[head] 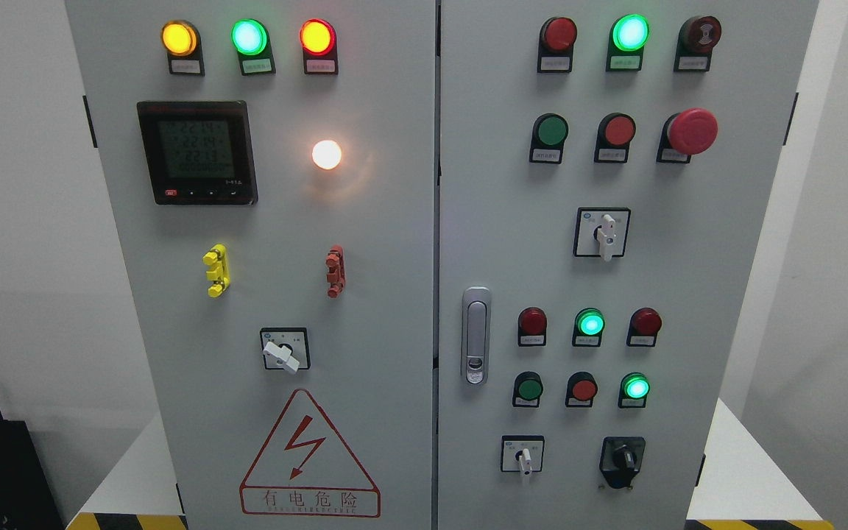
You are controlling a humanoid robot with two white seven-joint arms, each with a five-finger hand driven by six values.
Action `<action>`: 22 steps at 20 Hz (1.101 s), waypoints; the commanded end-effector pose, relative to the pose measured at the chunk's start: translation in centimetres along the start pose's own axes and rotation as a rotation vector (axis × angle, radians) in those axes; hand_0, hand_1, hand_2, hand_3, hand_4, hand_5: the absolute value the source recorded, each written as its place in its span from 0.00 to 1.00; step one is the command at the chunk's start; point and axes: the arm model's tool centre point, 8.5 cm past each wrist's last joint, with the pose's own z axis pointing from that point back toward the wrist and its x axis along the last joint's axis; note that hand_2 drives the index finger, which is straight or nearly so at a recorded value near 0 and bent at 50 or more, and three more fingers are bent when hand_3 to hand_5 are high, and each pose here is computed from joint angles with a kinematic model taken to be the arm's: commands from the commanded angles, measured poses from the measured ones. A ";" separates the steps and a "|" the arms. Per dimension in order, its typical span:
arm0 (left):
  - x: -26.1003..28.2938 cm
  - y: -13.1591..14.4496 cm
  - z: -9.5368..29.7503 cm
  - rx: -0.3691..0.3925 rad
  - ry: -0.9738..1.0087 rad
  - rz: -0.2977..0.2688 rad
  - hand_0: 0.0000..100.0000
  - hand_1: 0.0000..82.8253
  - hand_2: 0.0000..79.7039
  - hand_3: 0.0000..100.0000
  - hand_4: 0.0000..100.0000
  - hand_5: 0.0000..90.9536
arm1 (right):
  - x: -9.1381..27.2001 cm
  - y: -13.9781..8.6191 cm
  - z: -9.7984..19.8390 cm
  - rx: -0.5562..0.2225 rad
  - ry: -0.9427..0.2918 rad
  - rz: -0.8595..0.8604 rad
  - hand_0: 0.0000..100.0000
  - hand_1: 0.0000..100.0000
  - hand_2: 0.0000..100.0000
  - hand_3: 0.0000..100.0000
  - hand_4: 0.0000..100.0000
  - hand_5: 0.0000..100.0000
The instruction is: Release door handle
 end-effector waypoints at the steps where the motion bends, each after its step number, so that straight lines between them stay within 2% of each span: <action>1: -0.1 0.0 0.0 0.000 0.006 0.001 0.12 0.47 0.00 0.00 0.00 0.00 | 0.1 0.0 -0.2 -0.004 -0.016 0.054 0.37 0.00 0.00 0.00 0.00 0.00; 5: -0.2 0.0 0.0 -0.001 0.007 0.001 0.12 0.47 0.00 0.00 0.00 0.00 | 0.0 0.7 -0.7 -0.049 -0.037 0.126 0.38 0.00 0.00 0.00 0.00 0.00; 6: -0.1 0.0 0.0 0.000 0.006 0.001 0.12 0.47 0.00 0.00 0.00 0.00 | 0.1 0.8 -0.8 -0.059 -0.044 0.151 0.38 0.00 0.00 0.00 0.07 0.01; 7: -0.1 0.0 0.0 0.000 0.006 0.001 0.12 0.47 0.00 0.00 0.00 0.00 | -0.1 0.9 -0.9 -0.063 -0.046 0.182 0.39 0.00 0.00 0.05 0.15 0.05; 8: -0.2 0.0 0.0 -0.001 0.007 0.001 0.12 0.47 0.00 0.00 0.00 0.00 | -0.3 0.8 -0.9 -0.066 -0.046 0.214 0.39 0.00 0.00 0.09 0.19 0.07; 10: -0.1 0.0 0.0 0.000 0.006 0.001 0.12 0.47 0.00 0.00 0.00 0.00 | -0.1 1.3 -1.2 -0.072 -0.061 0.261 0.41 0.00 0.00 0.21 0.24 0.15; 12: -0.1 0.0 0.0 0.000 0.006 0.001 0.12 0.47 0.00 0.00 0.00 0.00 | 0.4 1.6 -1.9 -0.091 -0.089 0.315 0.42 0.00 0.00 0.28 0.27 0.21; 19: -0.1 0.0 0.0 0.000 0.006 0.001 0.12 0.47 0.00 0.00 0.00 0.00 | 1.0 2.9 -4.1 -0.180 -0.165 0.508 0.36 0.24 0.00 0.49 0.47 0.56; 22: -0.1 0.0 0.0 0.000 0.006 0.001 0.12 0.47 0.00 0.00 0.00 0.00 | 0.8 3.3 -4.8 -0.224 -0.190 0.617 0.33 0.31 0.00 0.54 0.52 0.64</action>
